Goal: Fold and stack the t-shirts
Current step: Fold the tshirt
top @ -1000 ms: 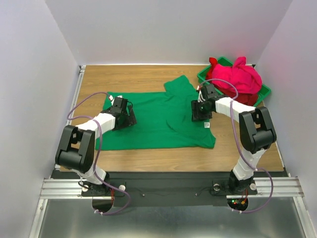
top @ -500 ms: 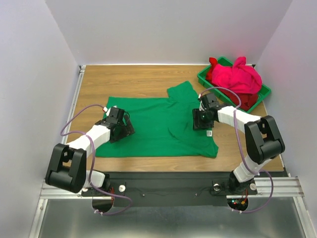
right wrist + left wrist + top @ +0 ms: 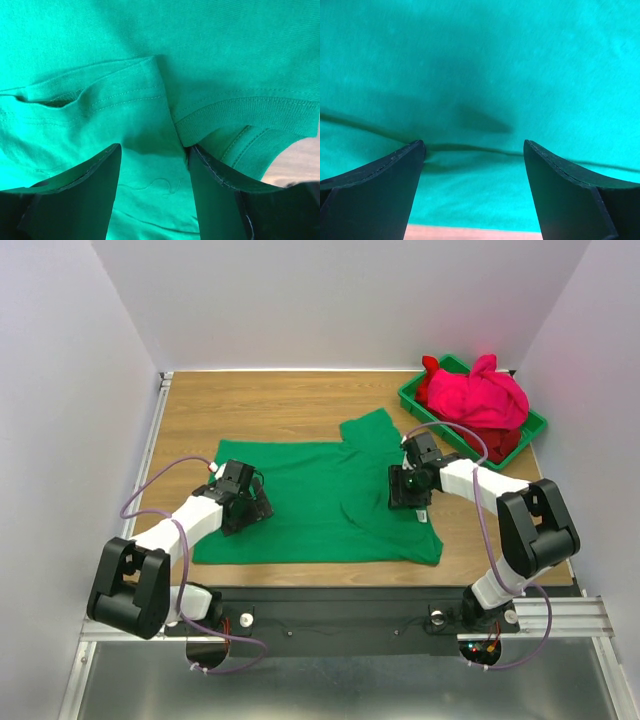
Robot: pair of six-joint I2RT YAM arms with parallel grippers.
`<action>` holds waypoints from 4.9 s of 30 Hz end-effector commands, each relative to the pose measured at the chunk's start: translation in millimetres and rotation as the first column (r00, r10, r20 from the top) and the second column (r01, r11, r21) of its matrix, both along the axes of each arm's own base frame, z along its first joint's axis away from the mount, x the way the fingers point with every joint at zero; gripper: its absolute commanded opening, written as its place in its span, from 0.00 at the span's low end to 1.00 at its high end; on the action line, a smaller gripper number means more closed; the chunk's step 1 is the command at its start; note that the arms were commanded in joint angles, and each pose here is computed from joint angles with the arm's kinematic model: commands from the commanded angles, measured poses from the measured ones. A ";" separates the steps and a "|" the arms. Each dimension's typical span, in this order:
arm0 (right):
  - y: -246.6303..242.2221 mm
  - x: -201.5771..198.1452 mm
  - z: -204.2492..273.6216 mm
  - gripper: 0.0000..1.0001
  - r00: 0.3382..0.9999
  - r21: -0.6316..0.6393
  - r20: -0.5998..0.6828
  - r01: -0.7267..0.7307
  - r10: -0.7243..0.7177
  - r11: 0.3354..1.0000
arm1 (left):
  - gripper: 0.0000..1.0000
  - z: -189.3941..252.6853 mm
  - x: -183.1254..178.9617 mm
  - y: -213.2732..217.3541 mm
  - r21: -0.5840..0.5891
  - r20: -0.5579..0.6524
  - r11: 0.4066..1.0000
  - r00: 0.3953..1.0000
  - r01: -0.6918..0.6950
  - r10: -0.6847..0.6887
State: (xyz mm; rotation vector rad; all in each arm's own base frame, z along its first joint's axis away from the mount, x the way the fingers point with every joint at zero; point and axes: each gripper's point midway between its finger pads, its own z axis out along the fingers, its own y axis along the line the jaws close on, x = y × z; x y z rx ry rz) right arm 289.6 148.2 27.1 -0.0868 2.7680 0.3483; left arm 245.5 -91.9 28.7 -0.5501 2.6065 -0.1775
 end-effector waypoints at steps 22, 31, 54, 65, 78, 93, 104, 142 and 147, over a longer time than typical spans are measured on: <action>32.7 196.9 155.0 0.66 0.928 -0.088 0.373 0.037 -0.002 0.995 | 0.96 150.9 183.9 36.5 0.139 0.332 0.990 0.942 0.012 -0.058; 26.4 274.3 128.1 0.65 0.897 -0.145 0.438 0.130 -0.055 0.981 | 0.99 146.8 216.9 49.6 0.153 0.332 0.988 0.941 0.012 -0.063; -16.4 306.9 59.3 0.59 0.921 -0.107 0.376 0.154 -0.104 0.982 | 0.98 123.4 250.9 46.3 0.133 0.265 0.991 0.964 -0.007 -0.028; -19.4 308.2 63.6 0.59 0.911 -0.118 0.401 0.157 -0.098 0.980 | 0.98 108.4 244.8 46.9 0.132 0.234 0.991 0.972 0.002 -0.033; -10.9 311.9 24.7 0.58 0.933 -0.107 0.350 0.131 -0.086 0.986 | 0.98 96.9 244.7 43.3 0.121 0.206 0.992 0.977 0.023 -0.048; 1.9 288.1 3.4 0.43 0.959 -0.103 0.277 0.091 -0.059 0.991 | 0.98 77.1 250.2 57.6 0.167 0.171 0.986 0.985 -0.007 -0.022; 11.0 277.9 -0.6 0.18 0.967 -0.086 0.252 0.064 -0.040 0.994 | 0.97 58.8 264.3 81.5 0.225 0.136 0.972 0.990 -0.072 0.042; 8.3 272.0 8.0 0.07 0.966 -0.094 0.256 0.061 -0.035 0.994 | 0.50 22.7 266.0 100.4 0.285 0.080 0.949 0.990 -0.133 0.115; 9.5 272.6 16.2 0.06 0.963 -0.079 0.265 0.071 -0.048 0.994 | 0.50 24.7 263.0 105.4 0.303 0.079 0.943 0.990 -0.137 0.119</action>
